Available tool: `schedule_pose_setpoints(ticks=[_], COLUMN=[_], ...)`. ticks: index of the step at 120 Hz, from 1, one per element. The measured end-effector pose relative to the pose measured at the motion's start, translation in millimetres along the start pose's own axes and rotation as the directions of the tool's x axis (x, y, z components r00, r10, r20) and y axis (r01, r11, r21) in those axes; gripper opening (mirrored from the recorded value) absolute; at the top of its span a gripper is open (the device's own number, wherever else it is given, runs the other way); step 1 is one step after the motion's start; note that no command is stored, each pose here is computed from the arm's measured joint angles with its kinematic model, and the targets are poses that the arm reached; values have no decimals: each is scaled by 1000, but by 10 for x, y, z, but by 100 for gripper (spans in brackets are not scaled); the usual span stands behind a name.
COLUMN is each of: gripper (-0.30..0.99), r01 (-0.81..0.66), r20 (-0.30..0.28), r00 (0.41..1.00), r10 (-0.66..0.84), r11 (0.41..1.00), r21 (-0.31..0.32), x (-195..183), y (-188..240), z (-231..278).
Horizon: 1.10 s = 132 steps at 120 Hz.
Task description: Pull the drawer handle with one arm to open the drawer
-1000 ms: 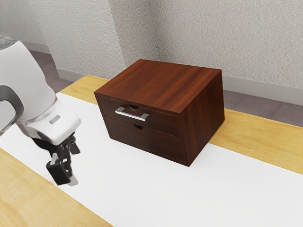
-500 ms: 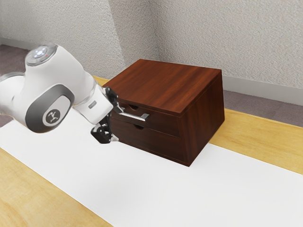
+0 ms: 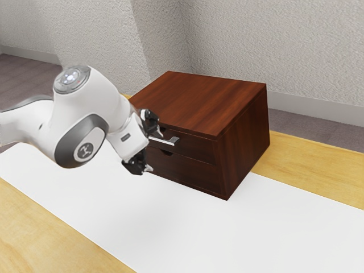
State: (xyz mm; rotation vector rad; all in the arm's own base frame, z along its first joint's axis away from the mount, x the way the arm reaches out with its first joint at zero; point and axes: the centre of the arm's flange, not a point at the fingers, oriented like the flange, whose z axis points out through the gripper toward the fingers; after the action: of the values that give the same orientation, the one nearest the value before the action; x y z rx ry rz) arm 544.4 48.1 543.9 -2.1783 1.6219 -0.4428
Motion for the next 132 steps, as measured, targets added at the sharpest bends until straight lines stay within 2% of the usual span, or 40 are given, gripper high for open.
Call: schedule_pose_setpoints(ticks=[76,100,132], gripper=[70,66,69], r01=[-48,-36,-31], r20=[12,-17,-58], r00=[999,999,998], r10=[48,36,30], r11=[999,999,999], r21=[-3,-1,-11], x=[-74,-184,-271], y=[51,160,390], z=[200,71,-25])
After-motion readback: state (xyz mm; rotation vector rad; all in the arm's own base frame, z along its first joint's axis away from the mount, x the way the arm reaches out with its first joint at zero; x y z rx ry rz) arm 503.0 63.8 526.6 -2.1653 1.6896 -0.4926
